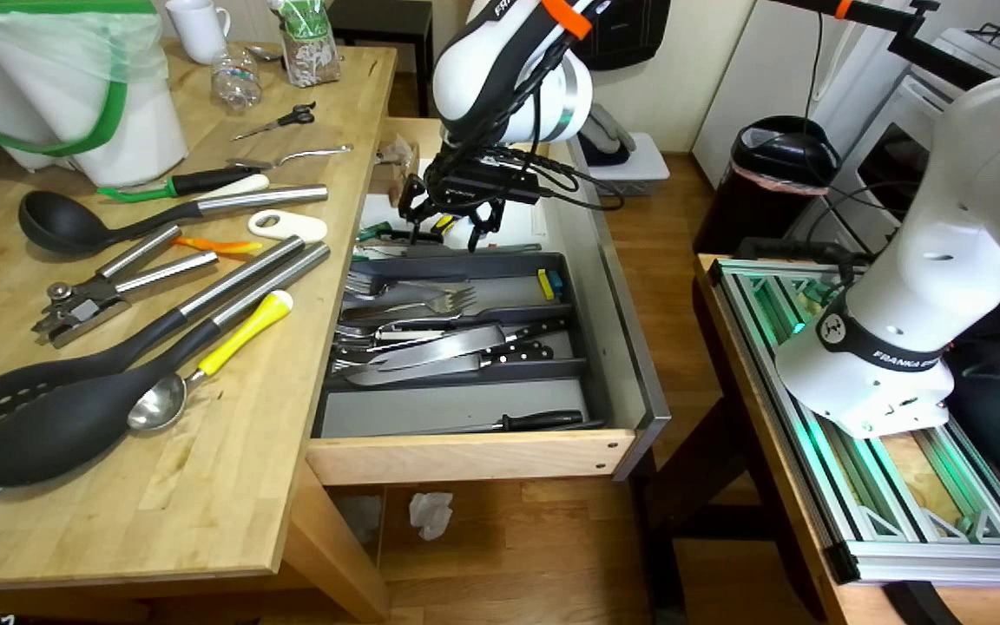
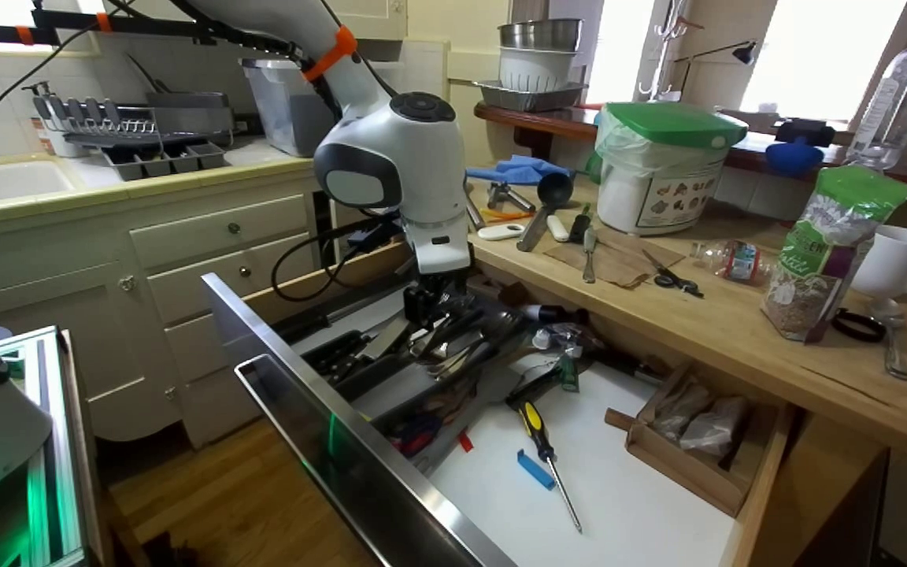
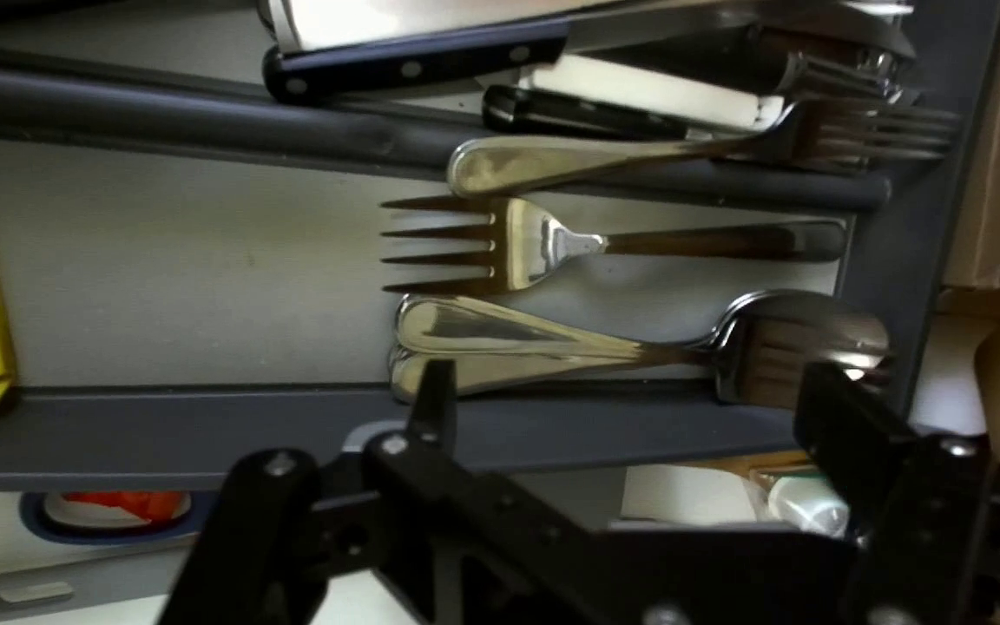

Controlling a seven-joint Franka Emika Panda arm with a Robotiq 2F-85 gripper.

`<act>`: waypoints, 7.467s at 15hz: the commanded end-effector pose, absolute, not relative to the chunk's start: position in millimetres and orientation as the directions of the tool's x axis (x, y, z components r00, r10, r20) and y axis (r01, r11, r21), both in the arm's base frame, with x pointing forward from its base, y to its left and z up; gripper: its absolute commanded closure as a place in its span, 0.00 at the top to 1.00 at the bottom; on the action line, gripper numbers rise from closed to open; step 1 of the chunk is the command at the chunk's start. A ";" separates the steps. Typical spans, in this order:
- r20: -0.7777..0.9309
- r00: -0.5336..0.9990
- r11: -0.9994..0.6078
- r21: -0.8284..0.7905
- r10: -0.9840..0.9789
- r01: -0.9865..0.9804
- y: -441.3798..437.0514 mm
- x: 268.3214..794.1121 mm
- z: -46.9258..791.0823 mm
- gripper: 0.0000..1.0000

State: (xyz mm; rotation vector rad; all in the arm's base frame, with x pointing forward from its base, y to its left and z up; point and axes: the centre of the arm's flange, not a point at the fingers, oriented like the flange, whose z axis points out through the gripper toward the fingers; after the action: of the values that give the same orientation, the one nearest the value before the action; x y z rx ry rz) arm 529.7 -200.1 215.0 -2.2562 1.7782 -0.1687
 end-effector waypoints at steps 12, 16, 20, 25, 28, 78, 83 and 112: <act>-0.259 -0.471 0.518 -0.156 -0.843 -0.841 -225.3 579.8 212.5 1.00; -0.316 -0.615 0.671 -0.111 -0.723 -0.733 -211.9 585.9 200.5 1.00; -0.312 -0.613 0.666 -0.098 -0.726 -0.739 -201.7 585.3 186.4 1.00; -0.305 -0.607 0.656 -0.087 -0.734 -0.749 -199.4 581.6 190.4 1.00; -0.324 -0.646 0.695 -0.053 -0.692 -0.718 -196.4 585.2 186.2 1.00; -0.312 -0.901 0.942 0.050 -0.302 -0.333 -172.8 576.7 139.3 1.00; -0.324 -0.903 0.948 0.053 -0.282 -0.315 -166.3 566.9 134.1 1.00; -0.469 -0.877 0.990 0.034 -0.102 -0.133 -189.0 545.7 120.0 0.77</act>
State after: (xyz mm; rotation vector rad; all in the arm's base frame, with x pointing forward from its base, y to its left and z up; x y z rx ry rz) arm 552.8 -188.2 126.5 -0.1858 2.6572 0.1075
